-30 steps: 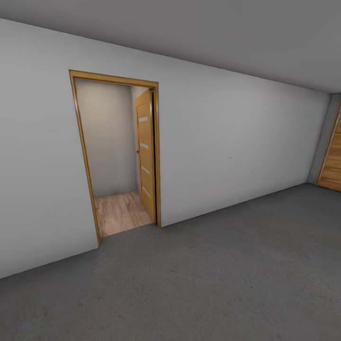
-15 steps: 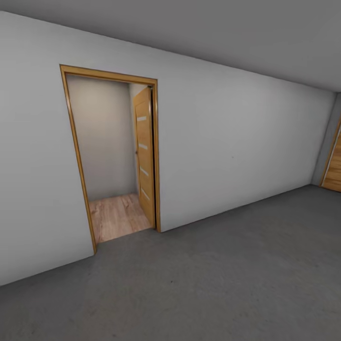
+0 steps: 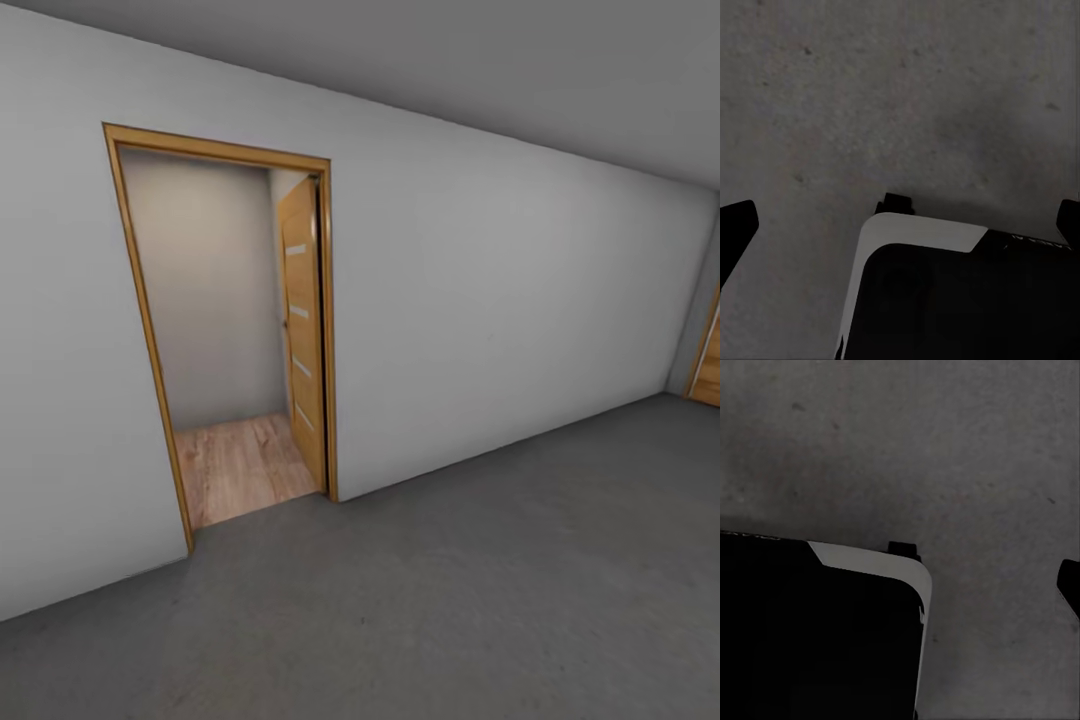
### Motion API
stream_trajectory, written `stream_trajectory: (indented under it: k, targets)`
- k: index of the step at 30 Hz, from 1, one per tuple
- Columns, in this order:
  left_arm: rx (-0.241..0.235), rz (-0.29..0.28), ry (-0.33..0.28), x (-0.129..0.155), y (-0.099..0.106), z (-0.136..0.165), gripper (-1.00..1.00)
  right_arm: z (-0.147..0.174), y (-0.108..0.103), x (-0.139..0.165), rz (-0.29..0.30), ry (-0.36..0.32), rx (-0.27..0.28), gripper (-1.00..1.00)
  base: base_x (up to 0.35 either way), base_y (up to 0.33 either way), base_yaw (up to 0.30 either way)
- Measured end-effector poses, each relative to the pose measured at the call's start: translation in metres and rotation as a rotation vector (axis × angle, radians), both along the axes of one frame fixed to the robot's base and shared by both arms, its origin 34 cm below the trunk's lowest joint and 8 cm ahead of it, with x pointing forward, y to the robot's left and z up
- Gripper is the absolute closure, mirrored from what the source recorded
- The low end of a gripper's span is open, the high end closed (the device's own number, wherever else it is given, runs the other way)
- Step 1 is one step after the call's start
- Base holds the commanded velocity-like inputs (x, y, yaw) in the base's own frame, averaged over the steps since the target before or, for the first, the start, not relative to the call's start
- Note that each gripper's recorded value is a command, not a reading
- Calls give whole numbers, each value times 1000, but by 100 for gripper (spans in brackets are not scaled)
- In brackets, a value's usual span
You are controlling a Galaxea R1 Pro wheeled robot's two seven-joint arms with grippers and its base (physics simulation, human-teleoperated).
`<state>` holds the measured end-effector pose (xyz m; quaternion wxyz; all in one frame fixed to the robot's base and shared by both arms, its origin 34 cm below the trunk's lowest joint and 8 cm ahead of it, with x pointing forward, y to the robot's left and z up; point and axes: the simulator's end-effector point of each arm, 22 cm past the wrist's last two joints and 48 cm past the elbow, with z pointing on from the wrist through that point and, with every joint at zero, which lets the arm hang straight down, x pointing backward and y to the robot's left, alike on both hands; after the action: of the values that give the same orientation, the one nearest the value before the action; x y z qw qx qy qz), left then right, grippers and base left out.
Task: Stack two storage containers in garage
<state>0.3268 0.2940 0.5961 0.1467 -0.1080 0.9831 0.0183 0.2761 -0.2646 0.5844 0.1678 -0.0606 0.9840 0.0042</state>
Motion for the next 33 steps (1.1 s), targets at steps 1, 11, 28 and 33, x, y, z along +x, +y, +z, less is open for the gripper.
stream_trajectory:
  k: [1,11,28,33]
  targets:
    - [0,0,0,0,0,0,-100,0,0,0,0,0,0,-100,322,0,0]
    - [0,0,0,0,0,0,-100,0,0,0,0,0,0,-100,322,0,0]
    - [-1,0,0,0,-1,0,-100,0,0,0,-4,0,0,-100,322,0,177]
    - [-1,0,0,0,0,0,-100,0,0,0,-4,0,0,-100,322,0,268]
